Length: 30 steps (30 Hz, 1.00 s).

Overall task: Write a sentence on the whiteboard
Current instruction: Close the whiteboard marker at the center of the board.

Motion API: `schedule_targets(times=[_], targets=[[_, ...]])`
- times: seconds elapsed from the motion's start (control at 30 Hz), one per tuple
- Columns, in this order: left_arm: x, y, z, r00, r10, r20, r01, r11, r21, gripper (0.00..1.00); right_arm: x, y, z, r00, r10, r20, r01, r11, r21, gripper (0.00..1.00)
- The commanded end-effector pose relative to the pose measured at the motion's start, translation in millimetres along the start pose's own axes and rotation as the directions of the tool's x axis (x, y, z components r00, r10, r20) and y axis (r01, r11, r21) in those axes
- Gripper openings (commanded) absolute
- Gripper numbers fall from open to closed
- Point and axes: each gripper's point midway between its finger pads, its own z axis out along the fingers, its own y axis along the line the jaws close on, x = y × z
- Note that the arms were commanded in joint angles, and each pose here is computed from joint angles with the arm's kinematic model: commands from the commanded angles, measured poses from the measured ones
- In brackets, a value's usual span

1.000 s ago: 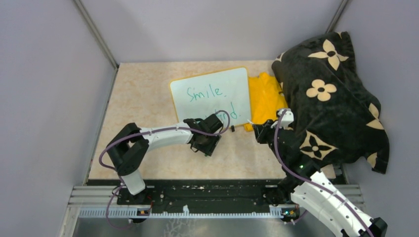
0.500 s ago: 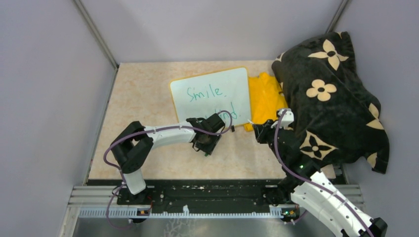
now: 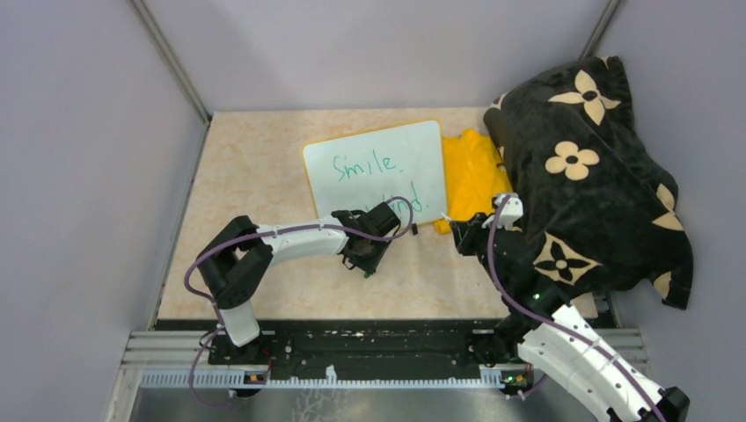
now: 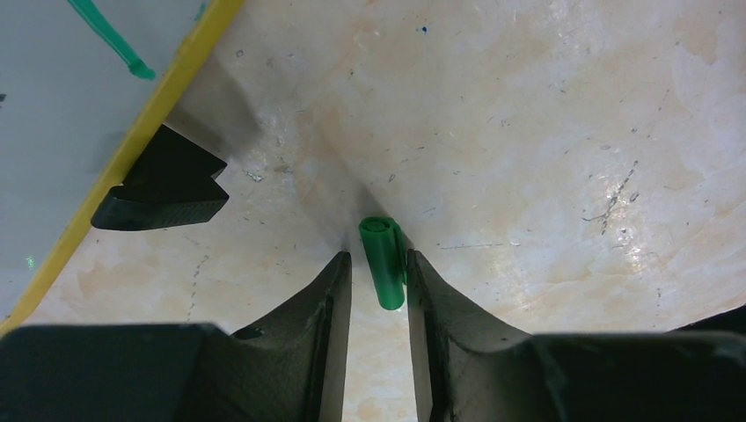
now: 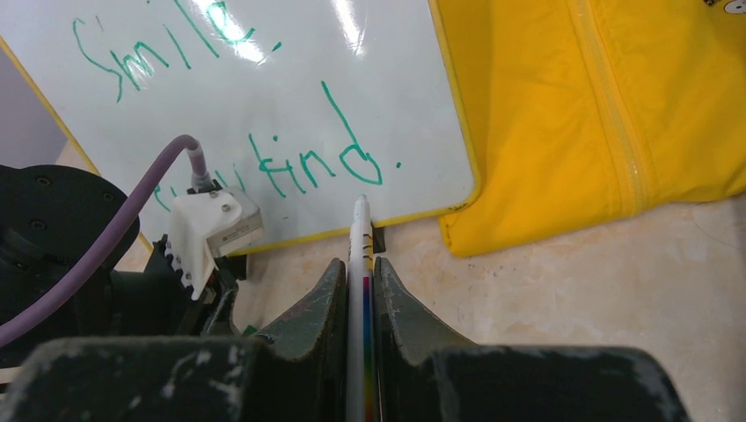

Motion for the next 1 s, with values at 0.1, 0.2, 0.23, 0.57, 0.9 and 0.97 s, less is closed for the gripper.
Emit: schedule_targets(times=[0.1, 0.2, 0.23, 0.57, 0.9, 0.97], targets=[[25, 2, 18, 0.998, 0.013, -0.069, -0.014, 1.0, -0.012, 0.28, -12, 1, 3, 0.999, 0.001, 0.038, -0.002, 1.0, 0.004, 0.0], [29, 0, 19, 0.997, 0.009, -0.077, -0.009, 1.0, 0.001, 0.24, -13, 2, 3, 0.999, 0.0, 0.039, 0.0, 1.0, 0.002, 0.0], [29, -1, 19, 0.997, 0.007, -0.076, -0.007, 1.0, 0.008, 0.22, -13, 2, 3, 0.999, -0.001, 0.038, 0.001, 1.0, 0.002, 0.0], [11, -8, -1, 0.999, -0.032, 0.04, 0.029, 0.997, 0.067, 0.0, -19, 6, 3, 0.999, 0.002, 0.038, -0.002, 1.0, -0.008, 0.0], [-68, 26, -113, 0.859, -0.22, 0.462, 0.14, 0.97, 0.201, 0.0, -42, 27, 0, 0.998, 0.009, 0.064, -0.005, 0.997, -0.073, 0.0], [-84, 34, -144, 0.789, -0.26, 0.557, 0.137, 0.958, 0.254, 0.0, -51, 35, 0, 0.997, 0.016, 0.081, -0.007, 0.994, -0.105, 0.0]])
